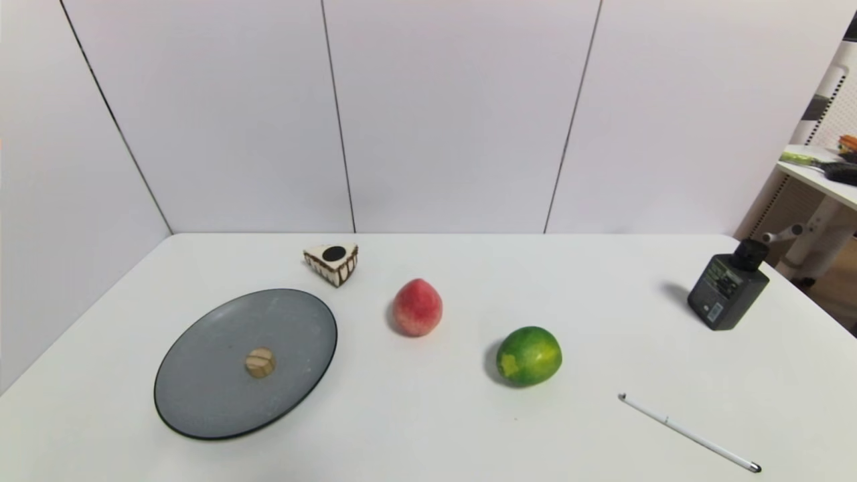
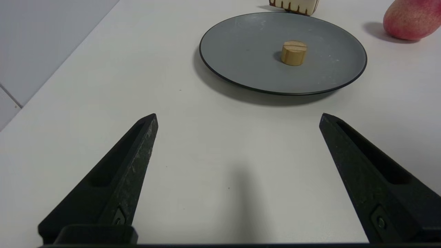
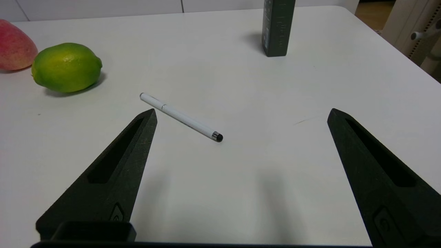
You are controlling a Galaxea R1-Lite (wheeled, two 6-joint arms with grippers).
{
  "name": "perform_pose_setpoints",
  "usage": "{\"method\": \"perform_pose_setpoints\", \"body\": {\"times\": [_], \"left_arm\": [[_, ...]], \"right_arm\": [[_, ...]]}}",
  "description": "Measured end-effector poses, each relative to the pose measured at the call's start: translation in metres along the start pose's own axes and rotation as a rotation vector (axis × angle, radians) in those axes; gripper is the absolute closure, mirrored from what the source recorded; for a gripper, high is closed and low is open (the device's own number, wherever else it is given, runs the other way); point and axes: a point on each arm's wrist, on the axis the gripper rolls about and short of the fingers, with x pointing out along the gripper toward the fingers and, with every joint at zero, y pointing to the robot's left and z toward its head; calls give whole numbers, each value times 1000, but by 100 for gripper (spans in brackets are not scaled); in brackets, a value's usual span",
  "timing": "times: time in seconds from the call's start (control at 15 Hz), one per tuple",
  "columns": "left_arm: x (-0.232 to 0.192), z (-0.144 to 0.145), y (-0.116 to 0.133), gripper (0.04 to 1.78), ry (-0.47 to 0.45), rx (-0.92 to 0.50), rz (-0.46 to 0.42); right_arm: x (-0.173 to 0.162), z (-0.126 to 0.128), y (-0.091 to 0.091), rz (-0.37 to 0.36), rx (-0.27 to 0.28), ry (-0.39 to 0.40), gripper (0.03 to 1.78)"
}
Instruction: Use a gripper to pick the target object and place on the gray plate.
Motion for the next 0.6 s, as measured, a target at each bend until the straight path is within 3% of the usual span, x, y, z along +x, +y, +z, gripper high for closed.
{"method": "perform_pose_setpoints", "body": {"times": [0.6], "left_arm": [[0, -1, 0, 13, -2, -21, 6]], "right_arm": [[0, 0, 0, 0, 0, 0, 10]]}}
